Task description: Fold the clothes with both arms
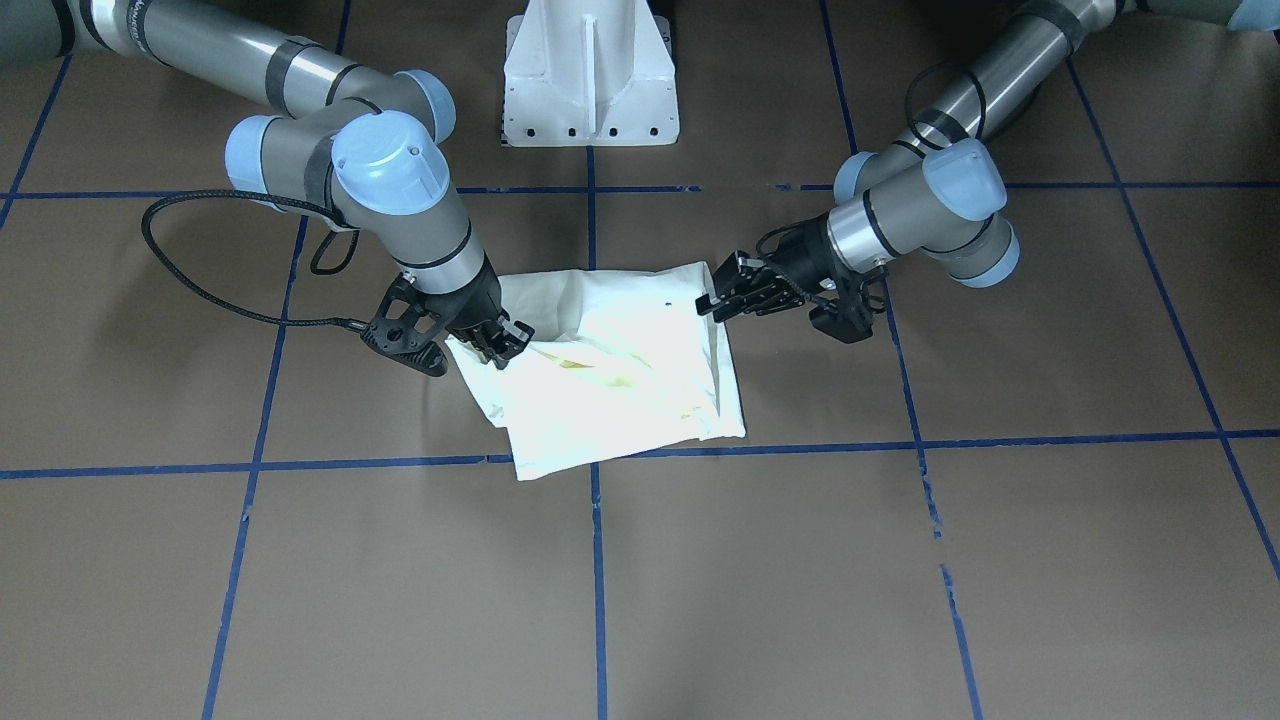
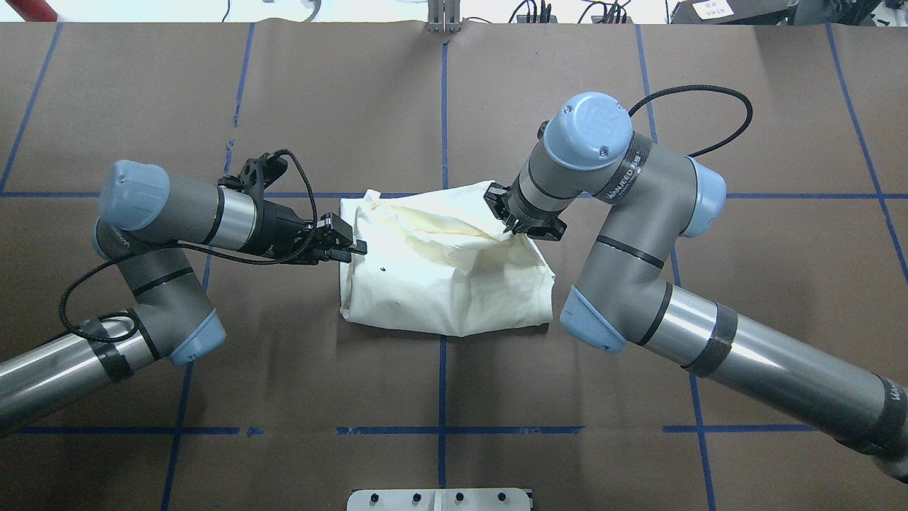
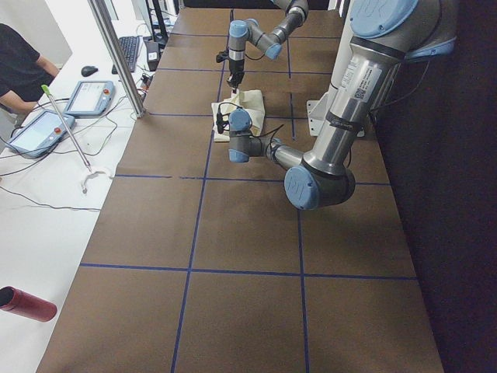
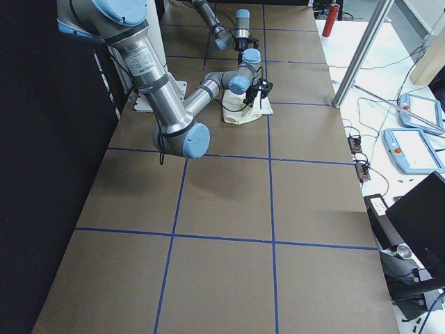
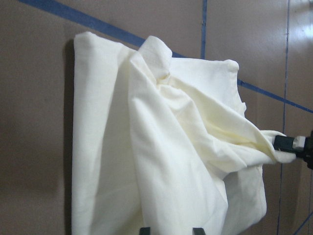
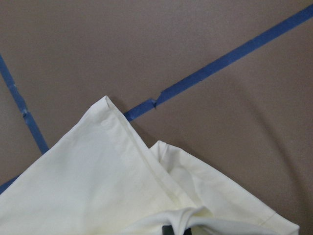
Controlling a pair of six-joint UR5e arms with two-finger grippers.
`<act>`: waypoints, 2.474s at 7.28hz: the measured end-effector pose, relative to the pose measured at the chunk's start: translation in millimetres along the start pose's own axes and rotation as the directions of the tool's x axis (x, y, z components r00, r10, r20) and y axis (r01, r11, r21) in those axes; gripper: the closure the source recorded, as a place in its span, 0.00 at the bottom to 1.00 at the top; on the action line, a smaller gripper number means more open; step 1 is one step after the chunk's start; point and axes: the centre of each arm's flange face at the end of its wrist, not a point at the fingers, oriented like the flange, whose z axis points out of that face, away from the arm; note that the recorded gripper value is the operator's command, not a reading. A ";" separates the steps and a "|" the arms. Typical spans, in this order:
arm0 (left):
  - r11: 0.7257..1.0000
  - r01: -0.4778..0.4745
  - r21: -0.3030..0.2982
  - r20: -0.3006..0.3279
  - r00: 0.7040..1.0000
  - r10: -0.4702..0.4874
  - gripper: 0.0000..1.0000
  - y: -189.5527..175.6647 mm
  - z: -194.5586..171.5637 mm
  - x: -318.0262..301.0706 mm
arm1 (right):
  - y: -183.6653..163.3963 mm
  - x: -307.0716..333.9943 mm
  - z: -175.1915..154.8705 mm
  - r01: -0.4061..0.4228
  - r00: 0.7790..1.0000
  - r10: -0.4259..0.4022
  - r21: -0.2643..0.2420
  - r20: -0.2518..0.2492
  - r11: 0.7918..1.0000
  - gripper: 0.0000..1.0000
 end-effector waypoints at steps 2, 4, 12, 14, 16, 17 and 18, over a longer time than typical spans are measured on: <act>0.999 0.019 0.031 0.029 0.999 -0.020 0.62 -10.7 12.8 -5.6 | 0.4 -0.7 -0.8 0.000 1.000 0.000 0.000 0.002 1.000 1.00; 0.999 0.026 0.043 0.042 0.999 -0.028 0.83 -17.1 20.9 -8.2 | 0.6 -0.8 -0.9 0.001 1.000 -0.001 0.000 0.002 1.000 1.00; 0.997 0.010 0.074 0.010 1.000 -0.010 1.00 -18.9 -15.8 -7.2 | -34.6 -30.0 11.5 0.020 0.999 -0.022 -0.038 -0.034 0.999 1.00; 0.995 0.013 0.098 0.014 1.000 -0.015 1.00 -18.8 -16.0 -11.6 | -44.9 -30.8 31.3 0.042 0.999 -0.042 -0.041 -0.011 0.998 0.56; 0.993 0.021 0.112 0.027 0.999 -0.024 0.85 -18.1 -14.3 -21.4 | -51.8 -33.6 39.0 0.054 0.998 -0.054 -0.039 0.014 0.998 0.00; 0.993 0.024 0.116 0.033 0.999 -0.028 0.59 -19.1 -13.4 -25.3 | -58.2 -36.8 36.4 0.067 0.998 -0.066 -0.036 0.021 0.997 0.00; 0.993 0.027 0.119 0.039 0.999 -0.032 0.53 -20.6 -13.6 -28.4 | -70.0 -38.7 27.8 0.092 0.995 -0.091 -0.040 0.031 0.995 0.00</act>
